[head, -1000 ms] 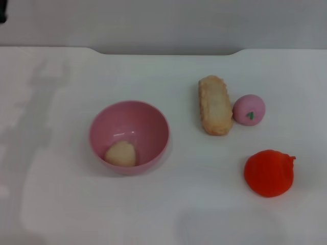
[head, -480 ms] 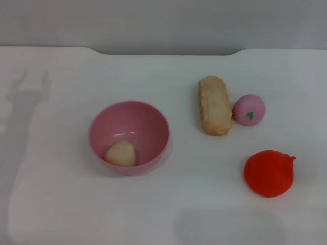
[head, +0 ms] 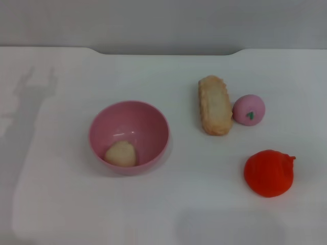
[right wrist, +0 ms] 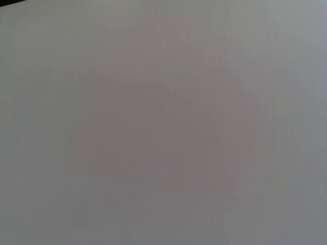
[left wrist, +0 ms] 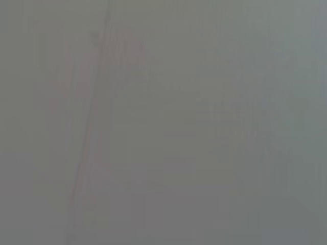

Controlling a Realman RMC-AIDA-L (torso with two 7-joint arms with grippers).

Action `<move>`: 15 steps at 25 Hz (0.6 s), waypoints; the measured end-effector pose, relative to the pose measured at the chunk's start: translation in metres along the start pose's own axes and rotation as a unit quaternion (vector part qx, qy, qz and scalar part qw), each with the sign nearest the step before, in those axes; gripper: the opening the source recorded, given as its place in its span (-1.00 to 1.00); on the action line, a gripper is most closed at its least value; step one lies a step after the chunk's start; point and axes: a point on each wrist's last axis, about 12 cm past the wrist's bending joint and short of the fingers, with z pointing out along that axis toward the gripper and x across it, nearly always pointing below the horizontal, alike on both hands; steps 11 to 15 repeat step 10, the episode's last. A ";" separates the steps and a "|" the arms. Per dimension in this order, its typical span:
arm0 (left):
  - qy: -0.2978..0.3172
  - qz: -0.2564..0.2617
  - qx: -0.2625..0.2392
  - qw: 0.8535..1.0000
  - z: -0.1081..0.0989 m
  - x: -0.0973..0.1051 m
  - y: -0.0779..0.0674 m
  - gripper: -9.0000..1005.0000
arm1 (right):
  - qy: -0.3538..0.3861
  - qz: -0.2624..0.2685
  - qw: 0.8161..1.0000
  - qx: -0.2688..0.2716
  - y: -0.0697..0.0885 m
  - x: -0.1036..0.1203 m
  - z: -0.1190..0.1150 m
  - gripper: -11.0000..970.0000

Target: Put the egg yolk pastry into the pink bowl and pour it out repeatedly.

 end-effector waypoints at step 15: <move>0.002 -0.017 0.024 1.000 0.019 -0.005 -0.005 0.09 | 0.006 0.006 1.000 -0.002 0.005 0.007 0.006 0.23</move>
